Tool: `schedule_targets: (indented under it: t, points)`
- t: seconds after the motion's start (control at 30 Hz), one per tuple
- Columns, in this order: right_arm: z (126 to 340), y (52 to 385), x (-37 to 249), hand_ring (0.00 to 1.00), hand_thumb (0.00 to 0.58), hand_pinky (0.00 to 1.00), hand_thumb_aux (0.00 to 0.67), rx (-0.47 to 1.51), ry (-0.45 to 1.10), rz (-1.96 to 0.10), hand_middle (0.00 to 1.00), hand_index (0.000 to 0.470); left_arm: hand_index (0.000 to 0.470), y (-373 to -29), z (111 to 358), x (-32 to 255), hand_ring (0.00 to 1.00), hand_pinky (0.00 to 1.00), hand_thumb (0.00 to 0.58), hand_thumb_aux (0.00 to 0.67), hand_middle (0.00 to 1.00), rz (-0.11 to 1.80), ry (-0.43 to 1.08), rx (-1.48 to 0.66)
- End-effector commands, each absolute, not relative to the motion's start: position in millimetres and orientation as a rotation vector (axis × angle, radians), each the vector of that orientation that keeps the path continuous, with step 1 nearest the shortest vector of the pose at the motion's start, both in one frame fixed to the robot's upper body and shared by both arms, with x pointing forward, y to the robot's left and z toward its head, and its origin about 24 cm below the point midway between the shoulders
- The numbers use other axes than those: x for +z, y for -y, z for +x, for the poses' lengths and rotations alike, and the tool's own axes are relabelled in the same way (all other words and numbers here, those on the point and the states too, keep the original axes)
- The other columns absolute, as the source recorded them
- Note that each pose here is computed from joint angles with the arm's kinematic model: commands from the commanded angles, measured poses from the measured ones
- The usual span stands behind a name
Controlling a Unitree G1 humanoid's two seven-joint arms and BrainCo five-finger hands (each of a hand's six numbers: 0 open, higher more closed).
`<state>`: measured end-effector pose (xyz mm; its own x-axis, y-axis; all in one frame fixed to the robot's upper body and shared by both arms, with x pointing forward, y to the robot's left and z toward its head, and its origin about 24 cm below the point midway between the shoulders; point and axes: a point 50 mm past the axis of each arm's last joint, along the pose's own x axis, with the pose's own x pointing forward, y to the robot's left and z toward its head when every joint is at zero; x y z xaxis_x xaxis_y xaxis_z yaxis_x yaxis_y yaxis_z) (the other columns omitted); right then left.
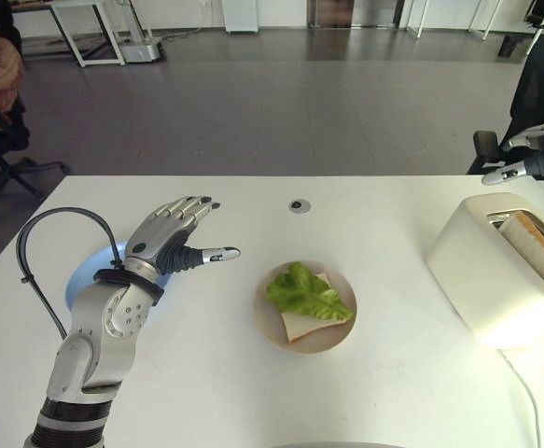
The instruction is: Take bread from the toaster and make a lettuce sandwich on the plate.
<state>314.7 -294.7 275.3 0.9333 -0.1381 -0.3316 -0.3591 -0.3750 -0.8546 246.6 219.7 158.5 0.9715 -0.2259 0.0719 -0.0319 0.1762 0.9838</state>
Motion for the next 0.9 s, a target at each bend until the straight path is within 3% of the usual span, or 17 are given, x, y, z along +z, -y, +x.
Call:
schedule_targets:
  t: [0.03,0.53,0.57,0.6,0.63,0.67,0.73,0.9]
  points:
    - [300.9,306.1,274.1,0.00,0.000,0.00,0.000,0.234,-0.456,-2.012,0.00,0.000,0.000,-224.7,245.2,151.9,0.00,0.00,0.000,0.000,0.00,1.395,0.181,-0.138]
    - [262.0,309.7,258.2,0.00,0.000,0.00,0.000,0.371,-0.552,-1.966,0.00,0.000,0.000,-234.4,240.0,151.8,0.00,0.00,0.000,0.000,0.00,1.399,0.147,-0.103]
    - [260.2,310.0,256.1,0.00,0.036,0.00,0.021,0.375,-0.557,-1.966,0.00,0.015,0.000,-234.4,240.1,151.6,0.00,0.00,0.000,0.000,0.00,1.398,0.147,-0.103]
    - [258.8,310.1,254.0,0.00,0.160,0.00,0.100,0.380,-0.561,-1.967,0.00,0.070,0.000,-234.3,240.3,151.2,0.00,0.00,0.000,0.000,0.00,1.397,0.147,-0.103]
    - [257.2,309.8,250.5,0.00,0.449,0.00,0.352,0.395,-0.567,-1.961,0.00,0.247,0.000,-234.0,240.5,150.8,0.00,0.00,0.000,0.000,0.00,1.395,0.147,-0.104]
    - [255.8,309.4,247.1,0.00,0.548,0.00,0.512,0.407,-0.571,-1.958,0.00,0.359,0.000,-233.4,240.7,150.1,0.00,0.00,0.000,0.000,0.00,1.394,0.147,-0.106]
    - [253.7,308.2,240.7,0.00,0.580,0.00,0.670,0.433,-0.576,-1.948,0.00,0.470,0.000,-232.9,240.8,149.1,0.00,0.00,0.000,0.000,0.00,1.391,0.145,-0.110]
    - [249.0,309.4,222.1,0.00,0.580,0.00,0.670,0.500,-0.615,-1.916,0.00,0.470,0.000,-232.0,241.0,146.4,0.00,0.00,0.000,0.000,0.00,1.382,0.141,-0.118]
